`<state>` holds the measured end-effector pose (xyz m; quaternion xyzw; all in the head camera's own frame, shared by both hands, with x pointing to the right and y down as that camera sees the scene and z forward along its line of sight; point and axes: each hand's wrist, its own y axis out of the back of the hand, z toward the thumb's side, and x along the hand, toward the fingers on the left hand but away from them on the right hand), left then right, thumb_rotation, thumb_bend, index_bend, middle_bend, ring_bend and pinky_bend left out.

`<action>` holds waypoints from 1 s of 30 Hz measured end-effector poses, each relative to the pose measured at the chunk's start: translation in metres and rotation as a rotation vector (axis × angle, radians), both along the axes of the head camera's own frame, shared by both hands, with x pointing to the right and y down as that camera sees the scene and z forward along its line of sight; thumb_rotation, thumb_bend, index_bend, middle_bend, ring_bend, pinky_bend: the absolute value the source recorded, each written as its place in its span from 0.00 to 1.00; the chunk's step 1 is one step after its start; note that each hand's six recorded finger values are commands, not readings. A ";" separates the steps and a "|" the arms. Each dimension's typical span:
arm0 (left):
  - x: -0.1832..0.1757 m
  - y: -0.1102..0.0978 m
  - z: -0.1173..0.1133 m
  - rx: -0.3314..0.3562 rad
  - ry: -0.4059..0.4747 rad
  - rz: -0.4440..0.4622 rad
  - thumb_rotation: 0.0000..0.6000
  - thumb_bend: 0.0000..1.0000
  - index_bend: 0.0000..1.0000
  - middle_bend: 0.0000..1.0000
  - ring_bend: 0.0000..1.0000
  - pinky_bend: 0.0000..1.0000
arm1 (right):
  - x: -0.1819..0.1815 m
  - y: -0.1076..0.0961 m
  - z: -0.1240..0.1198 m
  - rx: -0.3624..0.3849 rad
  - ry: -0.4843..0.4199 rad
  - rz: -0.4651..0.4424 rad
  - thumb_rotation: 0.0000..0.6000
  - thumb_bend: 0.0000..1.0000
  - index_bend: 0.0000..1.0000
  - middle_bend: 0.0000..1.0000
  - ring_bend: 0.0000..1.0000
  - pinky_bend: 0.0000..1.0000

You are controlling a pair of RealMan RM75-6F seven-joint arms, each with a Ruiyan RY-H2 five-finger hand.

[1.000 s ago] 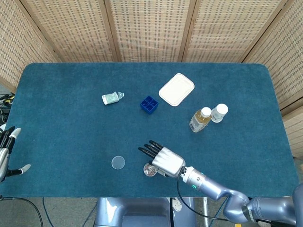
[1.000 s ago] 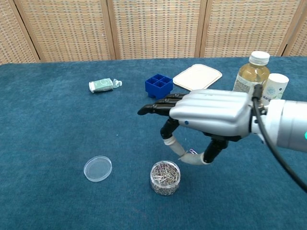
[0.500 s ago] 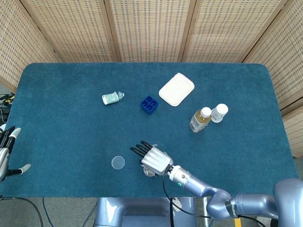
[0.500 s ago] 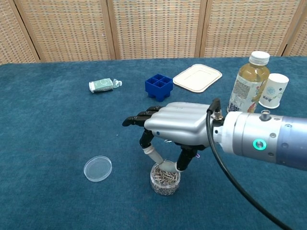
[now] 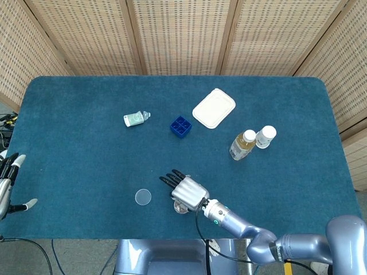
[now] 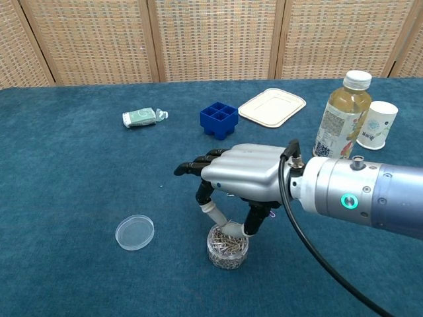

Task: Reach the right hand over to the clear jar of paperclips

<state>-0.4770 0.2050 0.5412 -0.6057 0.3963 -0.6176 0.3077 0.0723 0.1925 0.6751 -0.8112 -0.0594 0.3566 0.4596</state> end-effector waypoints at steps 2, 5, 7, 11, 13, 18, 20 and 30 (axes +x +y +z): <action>0.000 0.000 0.000 0.000 0.001 0.000 1.00 0.03 0.00 0.00 0.00 0.00 | 0.002 0.000 0.000 -0.001 0.004 -0.004 1.00 0.44 0.54 0.00 0.00 0.00; 0.000 0.000 0.000 0.001 0.000 0.000 1.00 0.03 0.00 0.00 0.00 0.00 | 0.005 0.002 -0.002 0.006 0.014 -0.018 1.00 0.36 0.51 0.00 0.00 0.00; 0.001 0.000 0.000 0.001 0.001 0.002 1.00 0.03 0.00 0.00 0.00 0.00 | 0.007 0.003 -0.003 0.015 0.019 -0.026 1.00 0.33 0.49 0.00 0.00 0.00; 0.001 0.001 -0.001 0.002 0.000 0.003 1.00 0.03 0.00 0.00 0.00 0.00 | 0.009 0.003 -0.004 0.020 0.021 -0.025 1.00 0.31 0.46 0.00 0.00 0.00; 0.001 0.000 -0.001 0.003 0.000 0.003 1.00 0.03 0.00 0.00 0.00 0.00 | 0.009 0.003 -0.006 0.021 0.021 -0.024 1.00 0.30 0.45 0.00 0.00 0.00; 0.001 0.000 -0.001 0.005 0.002 0.003 1.00 0.03 0.00 0.00 0.00 0.00 | 0.011 0.003 -0.008 0.029 0.022 -0.020 1.00 0.30 0.45 0.00 0.00 0.00; 0.001 0.000 -0.001 0.005 0.003 0.002 1.00 0.03 0.00 0.00 0.00 0.00 | 0.011 0.003 -0.009 0.030 0.021 -0.017 1.00 0.30 0.45 0.00 0.00 0.00; -0.001 0.001 -0.003 0.010 0.011 -0.001 1.00 0.03 0.00 0.00 0.00 0.00 | 0.030 -0.012 -0.038 0.096 -0.012 0.033 1.00 0.29 0.36 0.00 0.00 0.00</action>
